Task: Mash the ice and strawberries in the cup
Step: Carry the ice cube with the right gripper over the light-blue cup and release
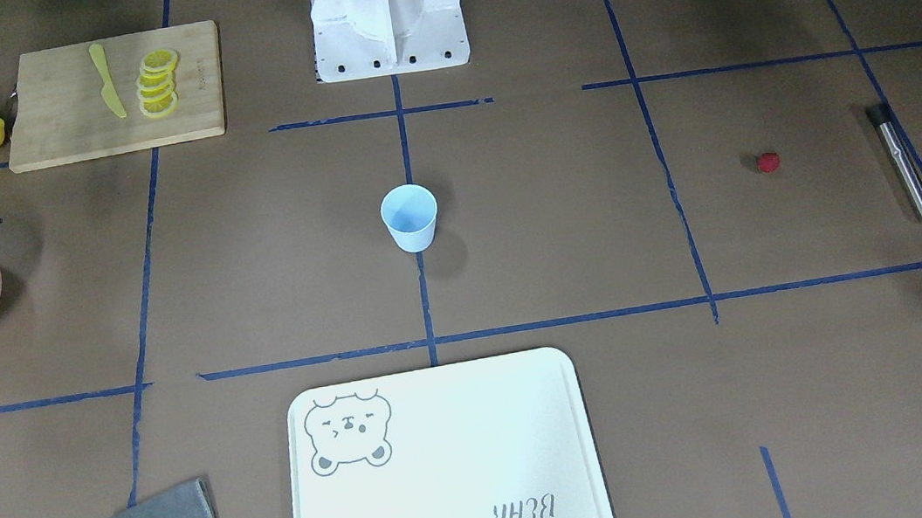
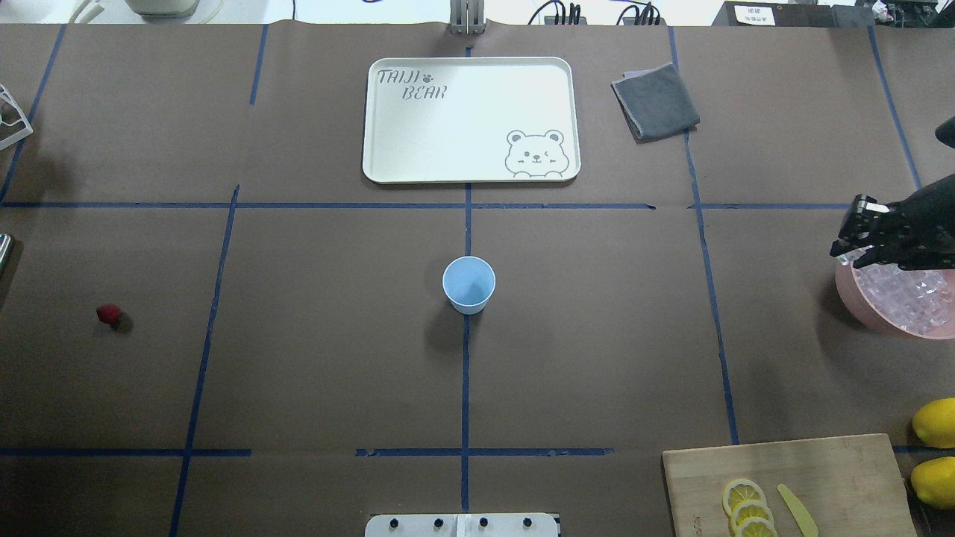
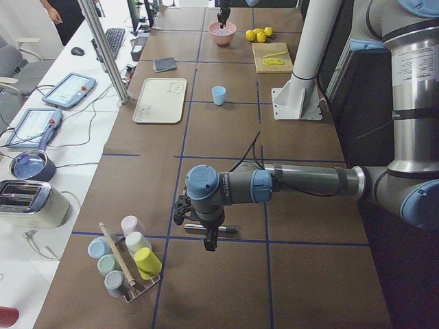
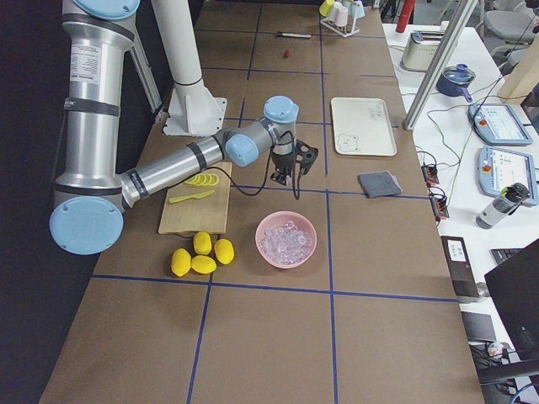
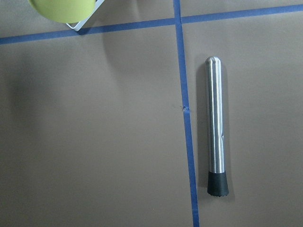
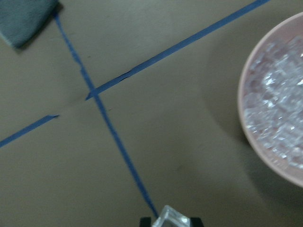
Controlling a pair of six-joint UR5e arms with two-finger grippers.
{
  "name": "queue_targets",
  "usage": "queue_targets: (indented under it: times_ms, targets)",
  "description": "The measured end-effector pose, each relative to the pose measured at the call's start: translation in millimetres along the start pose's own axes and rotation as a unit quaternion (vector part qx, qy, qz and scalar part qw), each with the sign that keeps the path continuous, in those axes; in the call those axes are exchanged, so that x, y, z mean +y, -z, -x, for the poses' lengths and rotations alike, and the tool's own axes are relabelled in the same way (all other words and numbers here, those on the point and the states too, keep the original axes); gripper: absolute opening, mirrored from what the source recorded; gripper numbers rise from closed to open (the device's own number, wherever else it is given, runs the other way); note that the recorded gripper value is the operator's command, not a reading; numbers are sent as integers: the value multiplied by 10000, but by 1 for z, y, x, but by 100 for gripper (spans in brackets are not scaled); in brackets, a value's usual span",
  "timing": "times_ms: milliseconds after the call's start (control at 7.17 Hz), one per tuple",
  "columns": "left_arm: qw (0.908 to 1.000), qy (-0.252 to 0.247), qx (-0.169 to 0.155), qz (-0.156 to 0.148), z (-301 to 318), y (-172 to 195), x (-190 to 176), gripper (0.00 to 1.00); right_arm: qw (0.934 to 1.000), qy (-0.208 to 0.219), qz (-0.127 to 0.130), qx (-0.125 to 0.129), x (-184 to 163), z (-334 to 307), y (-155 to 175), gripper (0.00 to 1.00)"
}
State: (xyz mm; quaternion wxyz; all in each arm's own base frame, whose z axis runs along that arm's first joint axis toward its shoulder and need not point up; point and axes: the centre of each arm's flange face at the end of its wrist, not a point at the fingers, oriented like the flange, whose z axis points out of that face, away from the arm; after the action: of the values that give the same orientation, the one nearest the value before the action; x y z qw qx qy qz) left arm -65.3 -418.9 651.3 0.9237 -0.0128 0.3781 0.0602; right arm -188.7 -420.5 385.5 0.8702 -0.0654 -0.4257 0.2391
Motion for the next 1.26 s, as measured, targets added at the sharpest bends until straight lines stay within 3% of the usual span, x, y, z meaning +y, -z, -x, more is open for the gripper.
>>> queue_targets:
  times_ms: [418, 697, 976, 1255]
  targets:
    - [10000, 11, 3, 11, 0, -1, 0, 100, 9971, -244, 618, -381, 118, 157, -22, 0]
    - [10000, 16, 4, 19, 1, -1, 0, 100, 9962, -388, 641, -439, 184, 246, -65, 0]
    - [10000, 32, 7, 33, 2, -3, 3, 100, 9962, -526, 593, -353, 204, 320, -99, 0]
    - [10000, 43, 12, 40, 2, -3, 5, 100, 9957, -707, 552, -233, 205, 350, -118, 0]
